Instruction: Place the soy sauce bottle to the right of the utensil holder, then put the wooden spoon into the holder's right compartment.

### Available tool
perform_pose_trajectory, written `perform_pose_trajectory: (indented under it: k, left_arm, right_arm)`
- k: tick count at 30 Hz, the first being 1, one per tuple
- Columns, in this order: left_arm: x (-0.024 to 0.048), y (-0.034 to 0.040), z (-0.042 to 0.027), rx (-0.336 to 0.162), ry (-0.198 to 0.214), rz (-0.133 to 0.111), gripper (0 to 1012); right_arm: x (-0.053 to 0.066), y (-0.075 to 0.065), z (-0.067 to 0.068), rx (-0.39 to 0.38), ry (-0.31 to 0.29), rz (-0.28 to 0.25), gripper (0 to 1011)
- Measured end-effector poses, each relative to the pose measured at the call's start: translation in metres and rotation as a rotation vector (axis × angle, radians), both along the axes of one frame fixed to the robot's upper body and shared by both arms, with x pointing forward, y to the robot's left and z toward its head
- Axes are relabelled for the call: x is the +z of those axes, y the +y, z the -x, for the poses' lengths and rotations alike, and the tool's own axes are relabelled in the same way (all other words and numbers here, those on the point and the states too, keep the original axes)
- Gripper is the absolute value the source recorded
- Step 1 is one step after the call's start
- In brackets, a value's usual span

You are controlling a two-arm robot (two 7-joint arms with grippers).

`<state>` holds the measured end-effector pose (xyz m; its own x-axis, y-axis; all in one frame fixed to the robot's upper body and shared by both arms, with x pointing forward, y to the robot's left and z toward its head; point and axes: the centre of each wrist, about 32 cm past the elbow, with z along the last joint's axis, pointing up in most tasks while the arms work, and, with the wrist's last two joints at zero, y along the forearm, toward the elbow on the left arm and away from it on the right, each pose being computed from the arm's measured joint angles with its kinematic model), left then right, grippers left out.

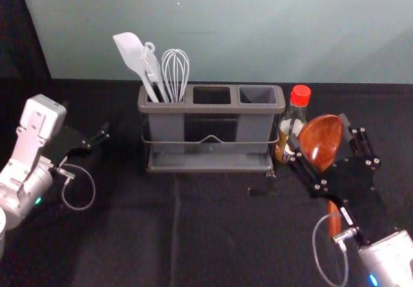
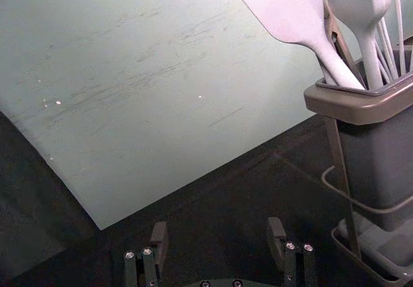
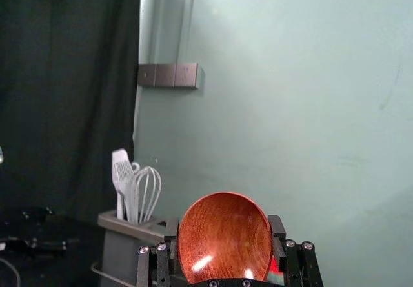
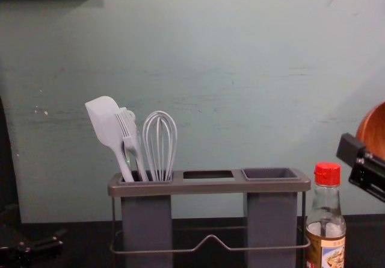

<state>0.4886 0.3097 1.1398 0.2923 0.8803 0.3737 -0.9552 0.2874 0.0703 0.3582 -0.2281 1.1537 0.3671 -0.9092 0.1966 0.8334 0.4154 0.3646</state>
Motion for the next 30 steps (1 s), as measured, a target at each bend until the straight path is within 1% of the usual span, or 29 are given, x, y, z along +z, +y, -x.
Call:
perform_pose_trajectory:
  k: [3, 24, 27, 29, 30]
  left_arm:
    - [0.0, 0.0, 0.0, 0.0, 0.0, 0.0, 1005]
    - [0.0, 0.0, 0.0, 0.0, 0.0, 0.0, 1005]
    - [0.0, 0.0, 0.0, 0.0, 0.0, 0.0, 1005]
    - [0.0, 0.0, 0.0, 0.0, 0.0, 0.0, 1005]
    - [0.0, 0.0, 0.0, 0.0, 0.0, 0.0, 1005]
  right_arm:
    - [0.001, -0.001, -0.001, -0.004, 0.018, 0.008, 839]
    - [0.0, -0.001, -0.001, 0.003, 0.009, 0.006, 839]
    - [-0.002, 0.0, -0.005, 0.006, -0.002, 0.004, 839]
    - [-0.003, 0.001, -0.017, 0.017, -0.029, 0.004, 839]
    - [-0.003, 0.002, -0.02, 0.021, -0.036, 0.005, 839]
